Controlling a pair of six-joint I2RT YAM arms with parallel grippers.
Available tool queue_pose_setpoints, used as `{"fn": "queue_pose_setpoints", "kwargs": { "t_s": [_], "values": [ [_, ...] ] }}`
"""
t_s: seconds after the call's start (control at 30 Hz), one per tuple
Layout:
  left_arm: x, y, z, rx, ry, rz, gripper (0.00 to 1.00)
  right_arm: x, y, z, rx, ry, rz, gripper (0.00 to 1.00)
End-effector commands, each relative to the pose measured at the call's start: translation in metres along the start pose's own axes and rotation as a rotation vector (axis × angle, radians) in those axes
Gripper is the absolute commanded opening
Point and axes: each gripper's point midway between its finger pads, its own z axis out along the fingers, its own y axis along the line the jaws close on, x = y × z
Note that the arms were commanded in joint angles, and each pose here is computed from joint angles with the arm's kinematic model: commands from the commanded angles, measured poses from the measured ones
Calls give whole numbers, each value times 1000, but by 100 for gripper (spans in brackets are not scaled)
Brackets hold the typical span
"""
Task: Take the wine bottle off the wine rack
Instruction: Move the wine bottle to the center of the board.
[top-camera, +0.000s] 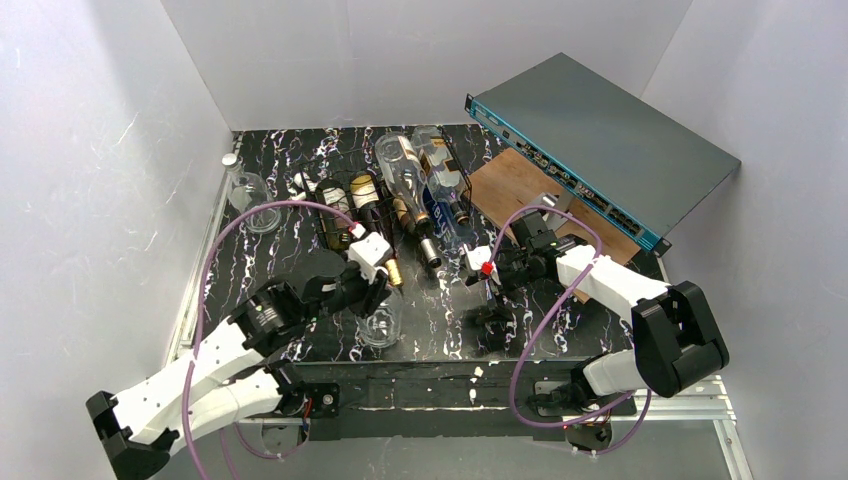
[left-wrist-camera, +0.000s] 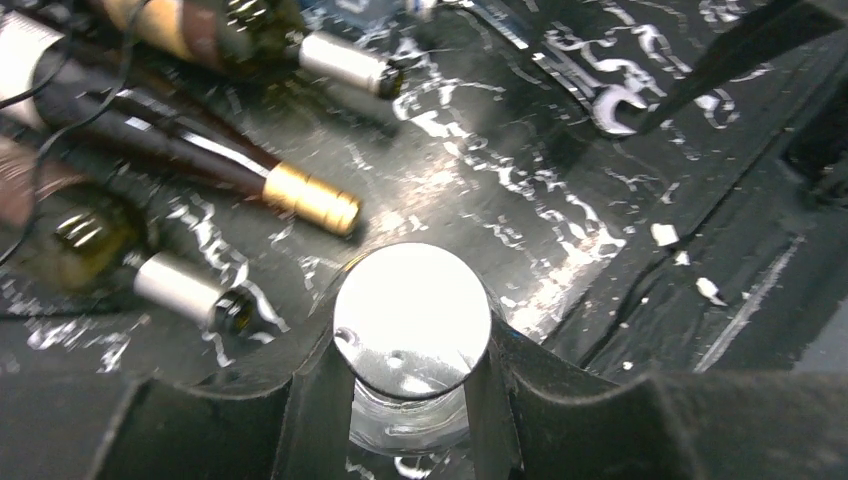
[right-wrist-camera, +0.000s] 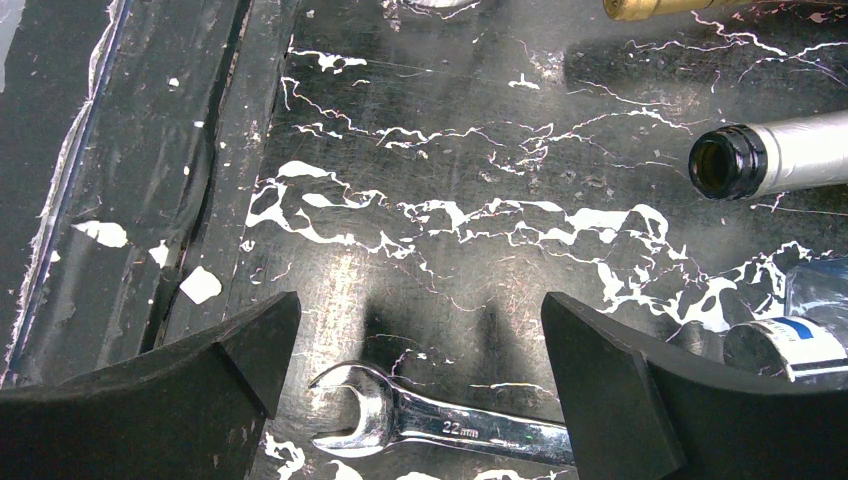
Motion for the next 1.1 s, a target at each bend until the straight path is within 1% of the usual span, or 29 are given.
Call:
{"fn": "queue_pose_setpoints", "kwargs": {
  "t_s": [0.0,0.17,0.4,0.73,0.9,1.07],
  "values": [
    [-58,32,-43,-173,-177,-15,0,-15,-8,-8,25,-19,-49,100],
    [-48,58,-58,-316,-124,-14,0,-15,-9,-8,27,-17,-50,100],
    [-45,99,-76,-513,-116,-54,0,-15,-10,-9,32,-17,-47,100],
    [-43,181,-92,-815,-191,-228,0,-14,-10,-10,36,-16,-46,100],
    [-51,219,-94,-944,-262,-244,0,-14,-10,-10,34,-15,-45,100],
    [-51,248,-90,-1011,-275,-282,0,-14,-10,-10,33,-16,-46,100]
  ]
}}
